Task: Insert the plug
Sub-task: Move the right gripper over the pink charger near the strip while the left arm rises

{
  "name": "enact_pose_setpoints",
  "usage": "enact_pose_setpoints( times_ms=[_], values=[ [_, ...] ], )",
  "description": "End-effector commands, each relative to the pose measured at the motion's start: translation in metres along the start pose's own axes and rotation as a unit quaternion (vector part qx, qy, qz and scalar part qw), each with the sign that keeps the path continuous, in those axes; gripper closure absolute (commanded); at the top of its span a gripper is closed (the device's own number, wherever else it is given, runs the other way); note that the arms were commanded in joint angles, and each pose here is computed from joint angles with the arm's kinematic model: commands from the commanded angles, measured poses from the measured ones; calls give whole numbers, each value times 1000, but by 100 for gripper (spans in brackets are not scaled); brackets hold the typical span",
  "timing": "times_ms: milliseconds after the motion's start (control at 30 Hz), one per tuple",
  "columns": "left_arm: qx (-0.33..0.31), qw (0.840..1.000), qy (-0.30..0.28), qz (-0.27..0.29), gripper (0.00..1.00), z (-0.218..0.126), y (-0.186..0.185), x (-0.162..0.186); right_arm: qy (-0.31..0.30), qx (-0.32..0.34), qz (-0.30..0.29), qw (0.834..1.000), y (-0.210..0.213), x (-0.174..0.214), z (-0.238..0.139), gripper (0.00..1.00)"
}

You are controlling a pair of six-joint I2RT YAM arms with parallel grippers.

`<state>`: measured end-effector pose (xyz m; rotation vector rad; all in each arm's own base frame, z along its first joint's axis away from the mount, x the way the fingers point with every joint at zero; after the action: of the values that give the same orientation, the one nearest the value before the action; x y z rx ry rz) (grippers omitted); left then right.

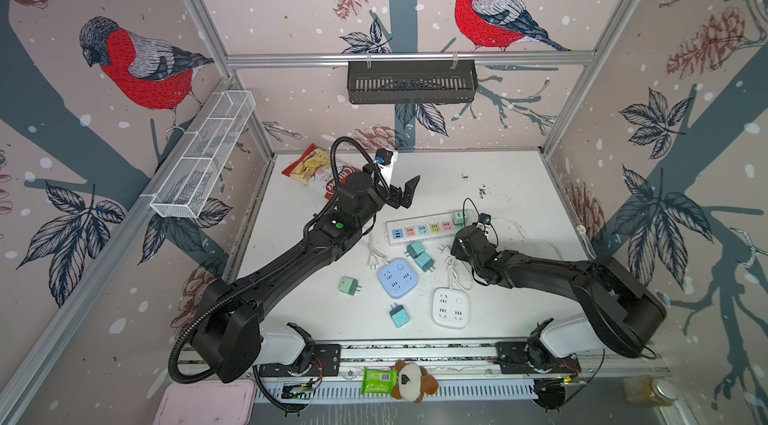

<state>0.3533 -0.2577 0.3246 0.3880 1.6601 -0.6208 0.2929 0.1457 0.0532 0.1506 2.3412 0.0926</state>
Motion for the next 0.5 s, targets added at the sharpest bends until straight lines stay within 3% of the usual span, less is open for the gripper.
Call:
enact_pose_setpoints(
  times_ms=[0, 467],
  values=[
    [2, 1000, -29, 2, 2, -2, -2, -14, -4, 13, -5, 1000, -9, 4, 0, 18],
    [-1, 1000, -25, 0, 2, 0, 0, -11, -9, 21, 12, 1000, -33, 18, -16, 29]
  ],
)
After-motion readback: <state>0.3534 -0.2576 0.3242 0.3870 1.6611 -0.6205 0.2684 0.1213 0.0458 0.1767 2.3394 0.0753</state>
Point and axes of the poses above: each gripper's point midway between its finger pads, its own z axis out along the fingers, its own y axis along the line the jaws close on, x = y × z, the point moved 2 cm from there along -z, back along the fingers, and after that the axes turned 7 degrees about -z, right-handed, at the moved point
